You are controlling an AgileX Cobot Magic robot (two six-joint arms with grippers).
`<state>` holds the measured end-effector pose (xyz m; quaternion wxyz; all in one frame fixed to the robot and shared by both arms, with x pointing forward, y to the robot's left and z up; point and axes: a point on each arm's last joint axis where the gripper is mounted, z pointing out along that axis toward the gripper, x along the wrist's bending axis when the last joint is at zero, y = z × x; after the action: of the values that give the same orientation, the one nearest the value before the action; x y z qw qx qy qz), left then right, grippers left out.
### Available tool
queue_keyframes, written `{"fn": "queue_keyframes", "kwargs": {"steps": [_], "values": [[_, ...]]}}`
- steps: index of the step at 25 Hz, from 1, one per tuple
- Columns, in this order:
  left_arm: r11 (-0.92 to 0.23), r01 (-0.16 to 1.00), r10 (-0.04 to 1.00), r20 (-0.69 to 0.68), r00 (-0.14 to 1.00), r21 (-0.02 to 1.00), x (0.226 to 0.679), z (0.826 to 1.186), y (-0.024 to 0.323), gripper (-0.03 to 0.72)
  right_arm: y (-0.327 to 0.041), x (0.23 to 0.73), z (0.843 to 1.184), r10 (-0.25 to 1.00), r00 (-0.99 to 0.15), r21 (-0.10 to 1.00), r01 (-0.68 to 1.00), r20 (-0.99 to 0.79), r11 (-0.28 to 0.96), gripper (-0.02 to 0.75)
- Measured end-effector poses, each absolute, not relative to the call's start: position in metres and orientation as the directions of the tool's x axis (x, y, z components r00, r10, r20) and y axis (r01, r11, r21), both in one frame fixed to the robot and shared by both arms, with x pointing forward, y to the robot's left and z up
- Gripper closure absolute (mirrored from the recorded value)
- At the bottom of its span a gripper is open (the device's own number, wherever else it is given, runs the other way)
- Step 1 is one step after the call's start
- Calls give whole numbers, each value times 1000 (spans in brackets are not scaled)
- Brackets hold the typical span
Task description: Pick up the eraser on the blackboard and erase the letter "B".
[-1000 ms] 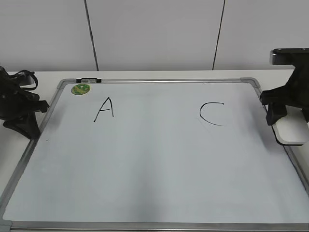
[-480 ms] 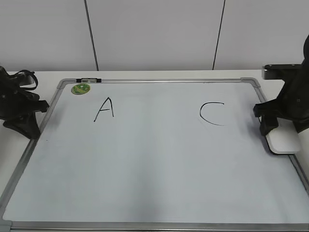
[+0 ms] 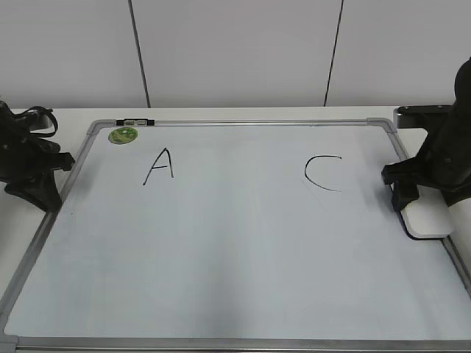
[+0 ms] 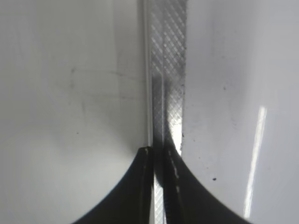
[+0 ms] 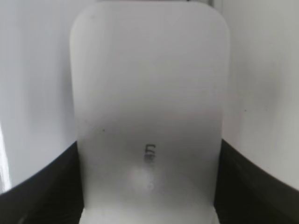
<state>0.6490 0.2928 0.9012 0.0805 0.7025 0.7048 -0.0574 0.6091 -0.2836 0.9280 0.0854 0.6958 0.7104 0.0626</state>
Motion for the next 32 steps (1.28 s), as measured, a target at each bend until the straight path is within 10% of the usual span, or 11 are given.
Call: {"fn": "queue_keyframes", "kwargs": {"steps": [20,32], "values": [[4,1000,981,-195,2,30,650,903,293,650,-282,630,963,1000,-6,239,971,-21,11,135],[-52,994,981,-181,70,101,683,971,294,370,-282,625,988,999,-33,250,968,-26,38,143]]}}
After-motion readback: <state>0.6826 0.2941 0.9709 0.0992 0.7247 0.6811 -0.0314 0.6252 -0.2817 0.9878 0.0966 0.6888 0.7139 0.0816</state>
